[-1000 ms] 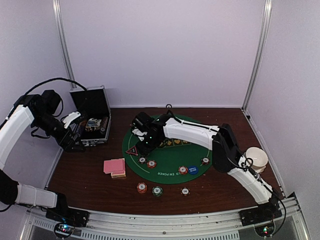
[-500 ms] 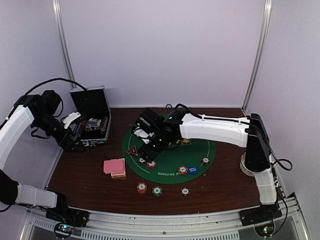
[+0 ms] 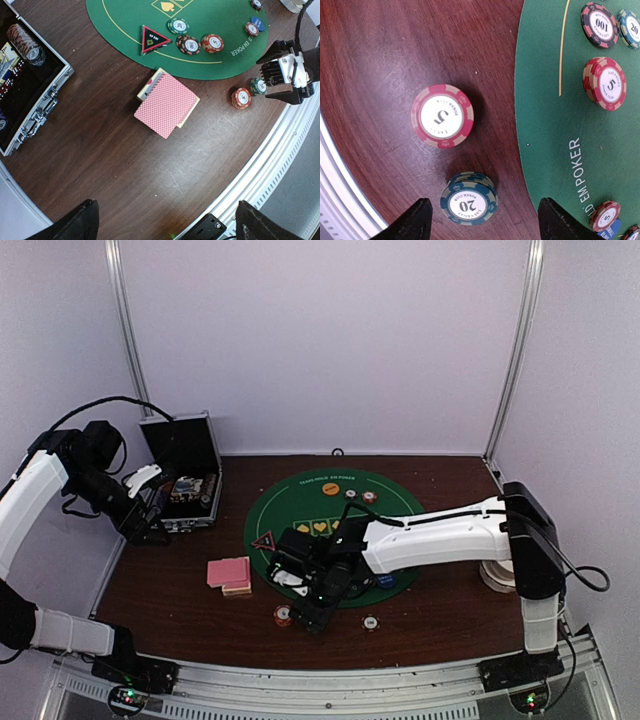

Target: Distribute texas hold em gaming equipment

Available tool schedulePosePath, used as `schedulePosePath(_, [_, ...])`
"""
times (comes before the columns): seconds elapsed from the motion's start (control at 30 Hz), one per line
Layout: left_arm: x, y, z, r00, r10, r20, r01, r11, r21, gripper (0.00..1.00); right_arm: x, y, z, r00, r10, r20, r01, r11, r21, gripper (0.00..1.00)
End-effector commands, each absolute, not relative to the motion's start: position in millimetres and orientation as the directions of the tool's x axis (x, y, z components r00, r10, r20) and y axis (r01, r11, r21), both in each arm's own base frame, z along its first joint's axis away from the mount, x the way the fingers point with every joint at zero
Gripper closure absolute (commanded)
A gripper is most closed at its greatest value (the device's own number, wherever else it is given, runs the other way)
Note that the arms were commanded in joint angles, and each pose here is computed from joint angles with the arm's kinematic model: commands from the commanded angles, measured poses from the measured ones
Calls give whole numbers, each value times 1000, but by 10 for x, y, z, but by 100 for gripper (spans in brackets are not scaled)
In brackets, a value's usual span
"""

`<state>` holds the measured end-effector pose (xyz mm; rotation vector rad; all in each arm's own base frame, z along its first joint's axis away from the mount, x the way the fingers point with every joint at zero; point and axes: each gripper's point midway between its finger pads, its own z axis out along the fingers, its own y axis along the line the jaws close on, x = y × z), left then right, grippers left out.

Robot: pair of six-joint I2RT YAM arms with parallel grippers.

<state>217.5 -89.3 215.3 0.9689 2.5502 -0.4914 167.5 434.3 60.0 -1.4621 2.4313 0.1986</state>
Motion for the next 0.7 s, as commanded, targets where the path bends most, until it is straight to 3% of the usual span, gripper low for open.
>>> schedulePosePath(0.0, [2130,-929,2189,-686,562,-463,698,688,-199,2,1660,4324,486,-451,-840,-300,-877,480,-26,24])
schedulePosePath(0.3, [2134,-922,2202,-684,564,-462,699,689,-193,2,1613,4293,309,-448,-857,-255,-884,467,-18,30])
schedulePosePath(0.67, [2145,-924,2207,-684,564,-463,699,689,-194,2,1641,4286,317,-445,-857,-261,-883,469,-32,45])
